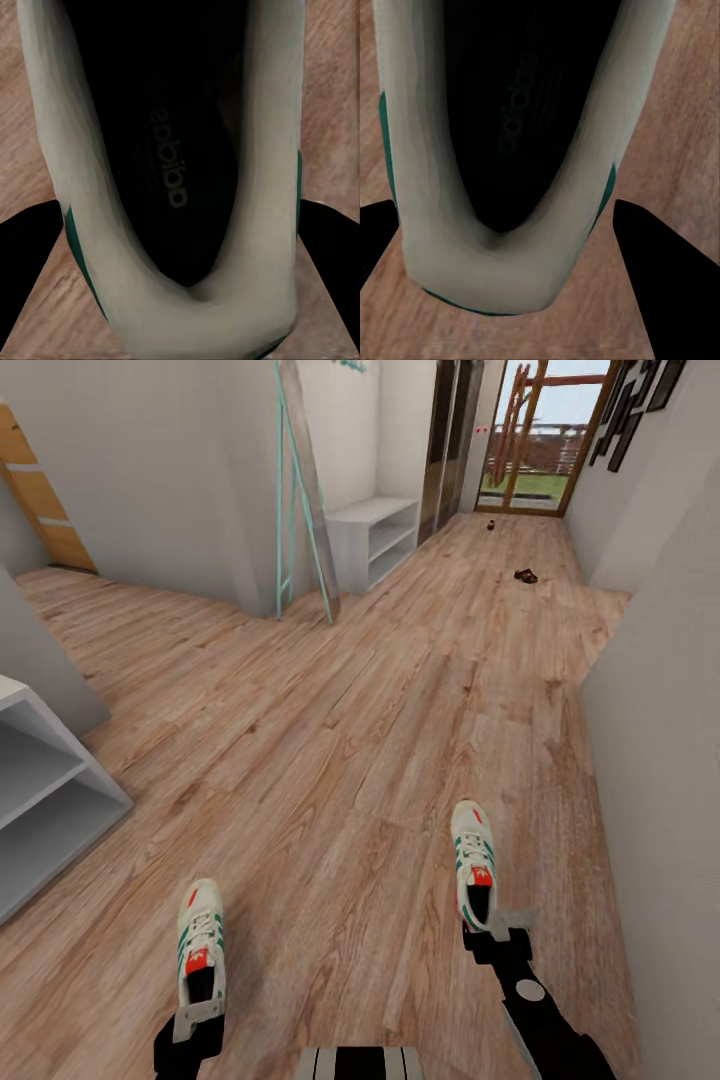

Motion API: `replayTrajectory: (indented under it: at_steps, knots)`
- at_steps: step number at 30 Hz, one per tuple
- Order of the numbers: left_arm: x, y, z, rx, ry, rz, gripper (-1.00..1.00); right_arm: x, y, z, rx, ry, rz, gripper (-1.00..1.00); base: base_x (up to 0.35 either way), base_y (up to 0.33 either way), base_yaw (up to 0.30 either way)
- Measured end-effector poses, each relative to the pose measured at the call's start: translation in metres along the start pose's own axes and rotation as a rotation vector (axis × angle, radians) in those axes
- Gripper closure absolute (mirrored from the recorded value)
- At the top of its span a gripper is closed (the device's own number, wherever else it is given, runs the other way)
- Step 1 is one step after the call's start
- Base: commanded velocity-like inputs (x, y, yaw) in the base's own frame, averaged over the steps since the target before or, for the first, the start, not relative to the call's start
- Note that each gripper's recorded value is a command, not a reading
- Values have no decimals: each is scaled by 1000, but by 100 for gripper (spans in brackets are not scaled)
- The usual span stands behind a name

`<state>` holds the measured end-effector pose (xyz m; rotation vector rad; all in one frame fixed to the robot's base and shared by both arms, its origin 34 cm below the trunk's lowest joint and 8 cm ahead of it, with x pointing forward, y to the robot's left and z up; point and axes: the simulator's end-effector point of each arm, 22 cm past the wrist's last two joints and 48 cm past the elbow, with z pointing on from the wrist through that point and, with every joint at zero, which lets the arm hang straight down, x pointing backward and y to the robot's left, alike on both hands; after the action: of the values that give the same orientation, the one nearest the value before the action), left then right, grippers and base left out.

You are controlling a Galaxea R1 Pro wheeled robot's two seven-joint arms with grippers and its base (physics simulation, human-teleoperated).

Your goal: Pick up the two gym shoes and the two sandals from the corridor floor and place them onto the hallstand (shoe rack) in the corridor, making sure they are on the rack and not on the floor. Arrange them so the two gym shoes are next to each other and the two sandals are next to each other.

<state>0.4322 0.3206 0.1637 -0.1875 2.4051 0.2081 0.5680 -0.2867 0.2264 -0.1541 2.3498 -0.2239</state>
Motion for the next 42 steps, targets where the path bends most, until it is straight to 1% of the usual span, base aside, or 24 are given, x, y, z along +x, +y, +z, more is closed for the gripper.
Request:
replayTrajectory:
  at_steps: [1,2,3,6,8,10,12,17,26,32,35,42]
  knots:
    - [6,2,-5,-1,2,2,100,25,9,-5,-22,-3,2,100,0,0,-128]
    - [5,2,-7,0,-1,3,100,42,14,-9,-33,1,6,100,0,0,-128]
    - [4,2,-8,1,-5,4,100,48,17,-13,-41,-12,7,100,0,0,-128]
    - [7,4,-15,1,-6,3,100,83,29,-30,-71,-11,16,100,0,0,-128]
    - [9,5,-20,2,-15,4,100,102,32,-41,-83,-2,21,100,0,0,-129]
    - [4,4,-24,6,-45,6,100,122,32,-53,-91,15,23,100,0,0,-129]
    - [-1,2,-27,16,-68,15,100,130,32,-60,-95,22,24,100,0,0,-128]
    - [-13,-1,-30,28,-103,28,100,126,23,-65,-86,7,24,100,0,0,-128]
    - [-37,-2,-34,30,-153,20,100,104,18,-67,-77,-39,27,100,0,0,-128]
    - [-50,-3,-36,31,-181,15,100,89,15,-68,-71,-68,33,100,0,0,-35]
    - [-56,-2,-40,32,-181,15,100,82,17,-72,-73,-70,36,100,0,0,75]
    - [-72,-2,-49,32,-184,14,100,66,14,-80,-74,-74,38,100,0,0,234]
